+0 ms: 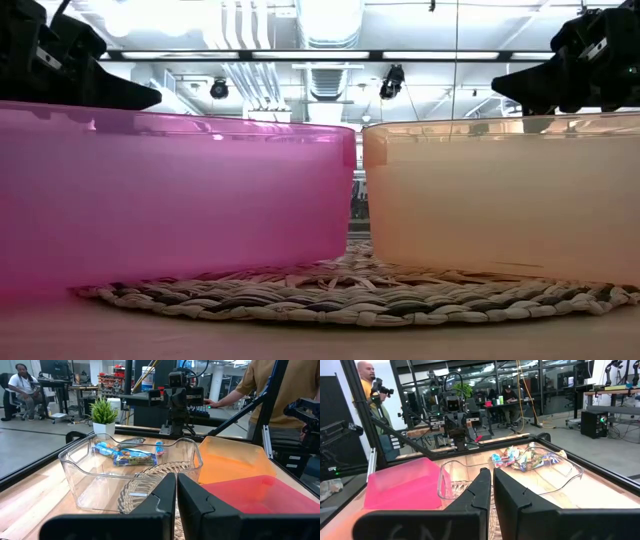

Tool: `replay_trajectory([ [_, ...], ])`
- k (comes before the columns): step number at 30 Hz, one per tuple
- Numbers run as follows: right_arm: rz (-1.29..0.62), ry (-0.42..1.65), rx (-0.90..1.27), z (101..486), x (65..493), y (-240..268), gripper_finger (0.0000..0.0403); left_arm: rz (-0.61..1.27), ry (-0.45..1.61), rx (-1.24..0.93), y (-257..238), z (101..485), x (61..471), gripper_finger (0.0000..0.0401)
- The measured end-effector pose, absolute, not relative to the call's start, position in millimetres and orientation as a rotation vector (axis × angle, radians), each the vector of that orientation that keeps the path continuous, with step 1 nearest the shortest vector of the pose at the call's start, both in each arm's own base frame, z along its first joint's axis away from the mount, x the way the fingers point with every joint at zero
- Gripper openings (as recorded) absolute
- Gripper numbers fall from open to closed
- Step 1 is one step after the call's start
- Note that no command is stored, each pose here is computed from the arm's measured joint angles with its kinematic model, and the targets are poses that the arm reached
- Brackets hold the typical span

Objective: Pick and place Granola Bars by type

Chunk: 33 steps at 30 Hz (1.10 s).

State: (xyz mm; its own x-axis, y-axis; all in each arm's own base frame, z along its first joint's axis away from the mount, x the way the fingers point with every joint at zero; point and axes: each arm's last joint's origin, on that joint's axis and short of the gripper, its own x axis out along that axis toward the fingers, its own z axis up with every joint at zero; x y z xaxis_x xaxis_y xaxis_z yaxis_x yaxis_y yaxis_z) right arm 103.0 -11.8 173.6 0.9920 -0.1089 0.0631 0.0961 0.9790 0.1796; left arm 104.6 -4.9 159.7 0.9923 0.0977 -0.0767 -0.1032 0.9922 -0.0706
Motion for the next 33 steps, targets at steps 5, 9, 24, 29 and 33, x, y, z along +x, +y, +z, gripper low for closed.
replay_trajectory([
  [5,-0.103,-0.073,0.177,173.6,103.0,-11.8,0.0013,0.101,0.073,-0.074,-5.0,159.7,104.6,0.0000],
  [9,-0.103,-0.073,0.178,173.6,103.0,-11.8,0.0013,0.101,0.073,-0.074,-4.9,159.8,104.6,0.0000],
  [24,-0.103,-0.073,0.179,173.6,103.0,-11.8,0.0013,0.101,0.072,-0.090,-5.0,159.7,104.6,0.0000],
  [29,-0.099,-0.079,0.295,173.7,103.0,-11.8,0.0013,0.104,0.061,-0.167,-5.0,160.5,104.7,0.0000],
  [33,-0.096,-0.083,0.365,173.7,103.0,-11.8,0.0013,0.102,0.017,-0.216,-4.9,164.6,104.9,0.0000],
])
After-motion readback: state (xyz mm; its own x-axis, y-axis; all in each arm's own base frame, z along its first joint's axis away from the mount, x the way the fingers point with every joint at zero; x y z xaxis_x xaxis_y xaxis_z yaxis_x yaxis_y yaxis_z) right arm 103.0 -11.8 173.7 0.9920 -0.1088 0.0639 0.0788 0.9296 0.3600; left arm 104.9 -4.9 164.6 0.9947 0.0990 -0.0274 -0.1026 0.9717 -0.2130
